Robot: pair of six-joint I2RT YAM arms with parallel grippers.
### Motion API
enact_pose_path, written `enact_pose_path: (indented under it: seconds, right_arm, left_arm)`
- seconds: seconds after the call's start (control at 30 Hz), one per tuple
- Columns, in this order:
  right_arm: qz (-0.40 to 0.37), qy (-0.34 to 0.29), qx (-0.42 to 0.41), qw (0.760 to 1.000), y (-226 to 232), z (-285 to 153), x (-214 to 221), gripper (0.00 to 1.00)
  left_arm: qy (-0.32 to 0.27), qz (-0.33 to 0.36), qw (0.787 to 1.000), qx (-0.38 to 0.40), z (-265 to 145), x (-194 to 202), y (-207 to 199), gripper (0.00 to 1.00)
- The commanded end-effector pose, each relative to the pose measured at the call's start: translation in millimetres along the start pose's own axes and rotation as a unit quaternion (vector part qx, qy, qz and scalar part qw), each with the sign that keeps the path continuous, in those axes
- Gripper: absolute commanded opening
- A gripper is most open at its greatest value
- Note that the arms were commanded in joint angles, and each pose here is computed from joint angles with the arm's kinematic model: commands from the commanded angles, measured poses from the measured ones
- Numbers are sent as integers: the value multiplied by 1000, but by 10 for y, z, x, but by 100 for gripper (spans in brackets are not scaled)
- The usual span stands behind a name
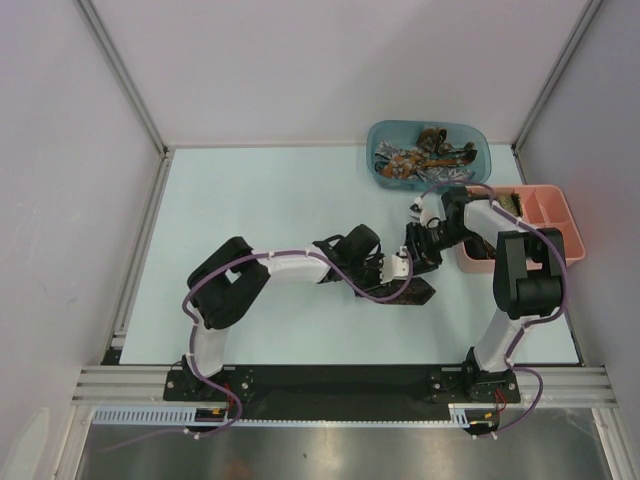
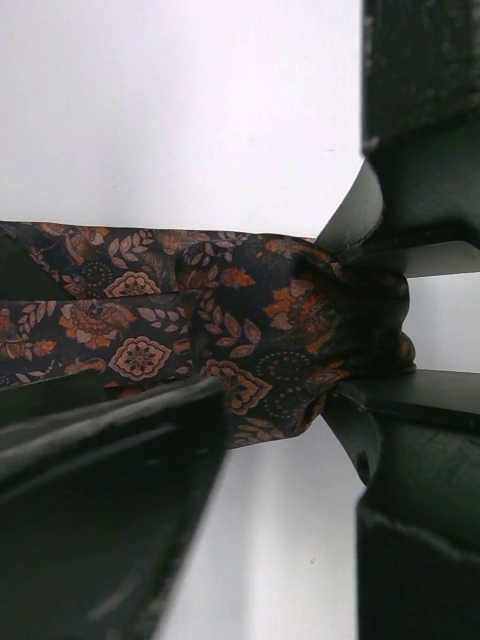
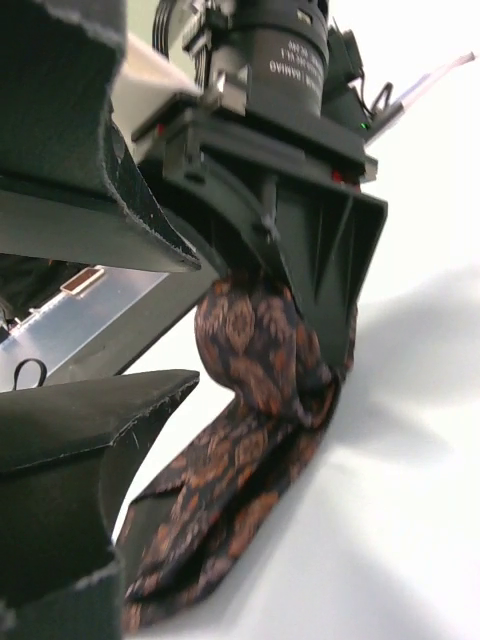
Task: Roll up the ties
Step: Roll the tie at the center of the board.
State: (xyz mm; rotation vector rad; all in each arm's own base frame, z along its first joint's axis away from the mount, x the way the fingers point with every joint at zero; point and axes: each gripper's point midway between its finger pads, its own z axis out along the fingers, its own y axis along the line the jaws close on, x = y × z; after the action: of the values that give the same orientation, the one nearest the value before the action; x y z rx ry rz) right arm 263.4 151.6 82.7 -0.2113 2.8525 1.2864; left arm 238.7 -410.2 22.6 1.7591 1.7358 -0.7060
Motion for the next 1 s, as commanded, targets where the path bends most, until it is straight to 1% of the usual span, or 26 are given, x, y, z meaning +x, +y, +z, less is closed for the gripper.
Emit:
enact_pose_path:
  seconds: [0.0,0.13,0.23,0.27,0.3,0.33,0.4,0.43,0.5,0.63,0.67,0.73,0.97]
  right_arm:
    - [8,12,-36,999,184,37,95,49]
    - [14,23,-39,999,154,175,109,46]
    - [13,43,-18,999,69,258,170,31]
    - [14,49,-13,999,41,270,191,25]
    - [15,60,-5,998,-30,304,223,22]
    - [17,67,6,998,-80,302,248,16]
    - [17,73,22,997,-169,308,281,8]
    - [14,75,35,996,-226,304,291,0]
    - [14,73,60,995,-337,276,287,0]
    - [19,52,110,992,-545,150,202,0]
    - [22,47,119,992,-589,118,185,0]
    - [31,42,141,989,-700,54,170,0]
    - [38,45,184,981,-870,-20,191,0]
  left_arm:
    - [101,-7,995,7,62,521,-72,29]
    - [108,-6,994,8,88,536,-66,35]
    - [112,-7,994,6,85,558,-63,40]
    - [112,-7,994,6,86,555,-61,42]
    - [112,-8,994,9,86,560,-74,44]
    - [111,-8,994,8,91,556,-70,45]
    - [109,-11,994,11,87,549,-77,50]
    - [107,-10,994,10,75,536,-76,53]
    - [95,-14,995,12,71,487,-78,55]
    - [54,-20,998,17,11,319,-108,68]
    - [34,-15,999,12,-27,200,-79,70]
    - [13,-14,1000,17,-49,106,-107,74]
    - [-68,-5,998,16,-102,-343,-59,82]
